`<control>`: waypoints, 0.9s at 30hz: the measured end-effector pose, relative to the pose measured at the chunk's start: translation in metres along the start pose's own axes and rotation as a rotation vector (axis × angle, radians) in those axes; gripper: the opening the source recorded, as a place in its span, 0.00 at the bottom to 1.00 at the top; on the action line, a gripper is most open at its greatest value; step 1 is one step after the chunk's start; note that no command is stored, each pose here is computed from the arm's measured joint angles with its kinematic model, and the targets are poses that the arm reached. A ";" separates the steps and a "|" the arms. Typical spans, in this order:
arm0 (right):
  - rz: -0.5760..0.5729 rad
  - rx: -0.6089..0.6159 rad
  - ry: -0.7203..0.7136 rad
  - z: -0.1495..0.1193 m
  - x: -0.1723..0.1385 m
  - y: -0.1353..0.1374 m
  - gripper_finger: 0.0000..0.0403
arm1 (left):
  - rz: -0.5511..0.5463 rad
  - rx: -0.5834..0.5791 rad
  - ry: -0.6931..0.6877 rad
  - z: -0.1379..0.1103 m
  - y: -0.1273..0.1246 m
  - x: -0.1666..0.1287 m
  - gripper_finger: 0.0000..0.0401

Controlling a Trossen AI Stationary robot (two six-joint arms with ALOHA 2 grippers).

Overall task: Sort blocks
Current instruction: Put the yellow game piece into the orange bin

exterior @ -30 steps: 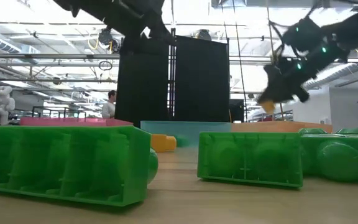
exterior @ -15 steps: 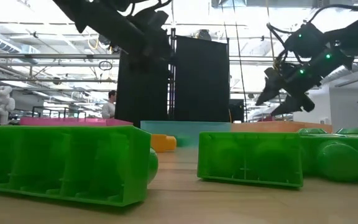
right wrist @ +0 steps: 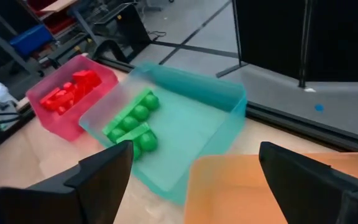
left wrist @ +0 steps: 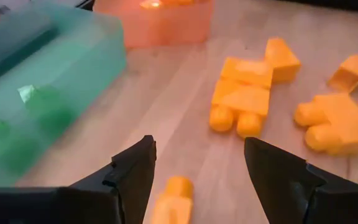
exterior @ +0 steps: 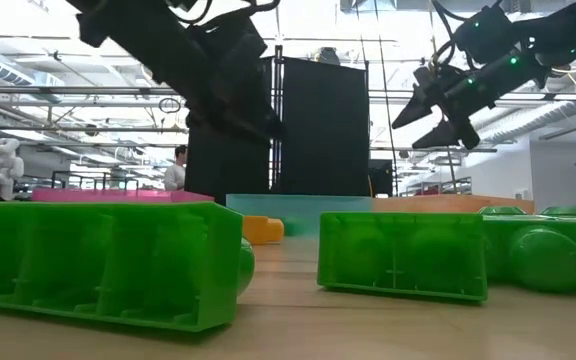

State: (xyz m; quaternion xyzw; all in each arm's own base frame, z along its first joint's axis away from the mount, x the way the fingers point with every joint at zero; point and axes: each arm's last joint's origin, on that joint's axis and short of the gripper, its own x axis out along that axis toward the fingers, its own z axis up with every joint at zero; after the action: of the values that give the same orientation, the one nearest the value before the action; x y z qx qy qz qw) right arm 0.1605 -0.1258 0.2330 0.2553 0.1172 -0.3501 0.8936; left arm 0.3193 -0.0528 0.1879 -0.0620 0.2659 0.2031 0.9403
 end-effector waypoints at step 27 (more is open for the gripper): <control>0.013 0.012 0.040 -0.003 0.000 0.000 0.85 | 0.053 -0.020 0.078 -0.084 0.015 0.022 0.61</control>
State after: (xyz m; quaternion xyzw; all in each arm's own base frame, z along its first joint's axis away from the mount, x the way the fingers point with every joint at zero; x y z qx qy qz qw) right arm 0.1601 -0.1246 0.2307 0.2682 0.1312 -0.3398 0.8918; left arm 0.2898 -0.0501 0.1045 -0.0724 0.3018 0.2281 0.9228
